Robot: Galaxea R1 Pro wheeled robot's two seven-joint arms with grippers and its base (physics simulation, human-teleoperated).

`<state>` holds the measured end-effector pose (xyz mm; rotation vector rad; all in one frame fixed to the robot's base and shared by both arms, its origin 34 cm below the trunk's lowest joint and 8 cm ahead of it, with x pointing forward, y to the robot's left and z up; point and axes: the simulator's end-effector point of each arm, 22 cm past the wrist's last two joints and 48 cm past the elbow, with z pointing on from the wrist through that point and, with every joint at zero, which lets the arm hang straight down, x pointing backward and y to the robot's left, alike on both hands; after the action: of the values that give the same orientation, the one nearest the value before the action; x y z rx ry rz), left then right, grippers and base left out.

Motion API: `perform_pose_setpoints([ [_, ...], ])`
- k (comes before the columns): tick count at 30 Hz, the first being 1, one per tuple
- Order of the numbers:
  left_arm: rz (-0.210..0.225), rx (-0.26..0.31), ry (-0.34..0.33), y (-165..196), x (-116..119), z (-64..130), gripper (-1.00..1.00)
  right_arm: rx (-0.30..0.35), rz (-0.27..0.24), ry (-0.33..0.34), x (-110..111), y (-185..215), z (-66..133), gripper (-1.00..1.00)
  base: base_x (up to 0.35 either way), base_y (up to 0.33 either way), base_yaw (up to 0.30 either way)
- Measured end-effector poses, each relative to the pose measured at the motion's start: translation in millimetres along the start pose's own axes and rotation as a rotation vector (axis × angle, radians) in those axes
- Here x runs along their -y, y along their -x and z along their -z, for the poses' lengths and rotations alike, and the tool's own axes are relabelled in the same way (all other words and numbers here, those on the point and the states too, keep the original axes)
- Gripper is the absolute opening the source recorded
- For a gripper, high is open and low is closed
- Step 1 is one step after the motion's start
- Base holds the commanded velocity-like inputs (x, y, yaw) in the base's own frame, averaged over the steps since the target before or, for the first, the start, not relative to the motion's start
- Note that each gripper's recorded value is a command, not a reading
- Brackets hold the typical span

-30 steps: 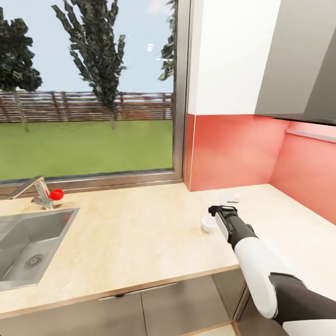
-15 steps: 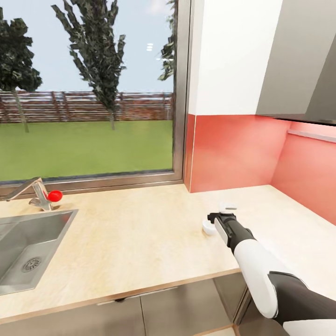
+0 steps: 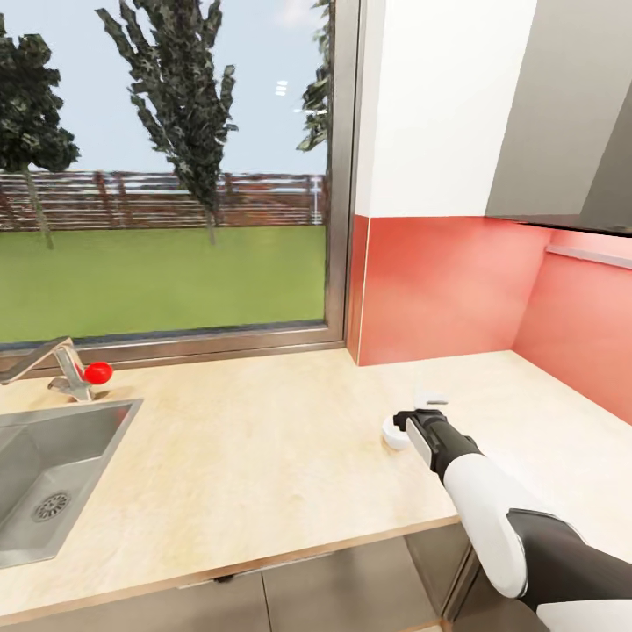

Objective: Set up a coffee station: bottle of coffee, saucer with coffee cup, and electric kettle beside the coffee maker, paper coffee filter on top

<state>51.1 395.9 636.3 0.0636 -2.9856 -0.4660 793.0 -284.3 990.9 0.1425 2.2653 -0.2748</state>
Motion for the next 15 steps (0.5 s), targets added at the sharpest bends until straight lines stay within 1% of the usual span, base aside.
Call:
perform_pose_setpoints([
  [6,0.0,0.001,0.0,0,0,0.0,1.0,-0.018,0.006,0.001,-1,-8,-1.8,1.0,0.008,0.0,0.0],
  [15,0.0,0.001,0.0,0,0,0.0,1.0,-0.023,0.008,0.002,-1,-11,-2.2,1.0,0.0,0.0,0.0],
])
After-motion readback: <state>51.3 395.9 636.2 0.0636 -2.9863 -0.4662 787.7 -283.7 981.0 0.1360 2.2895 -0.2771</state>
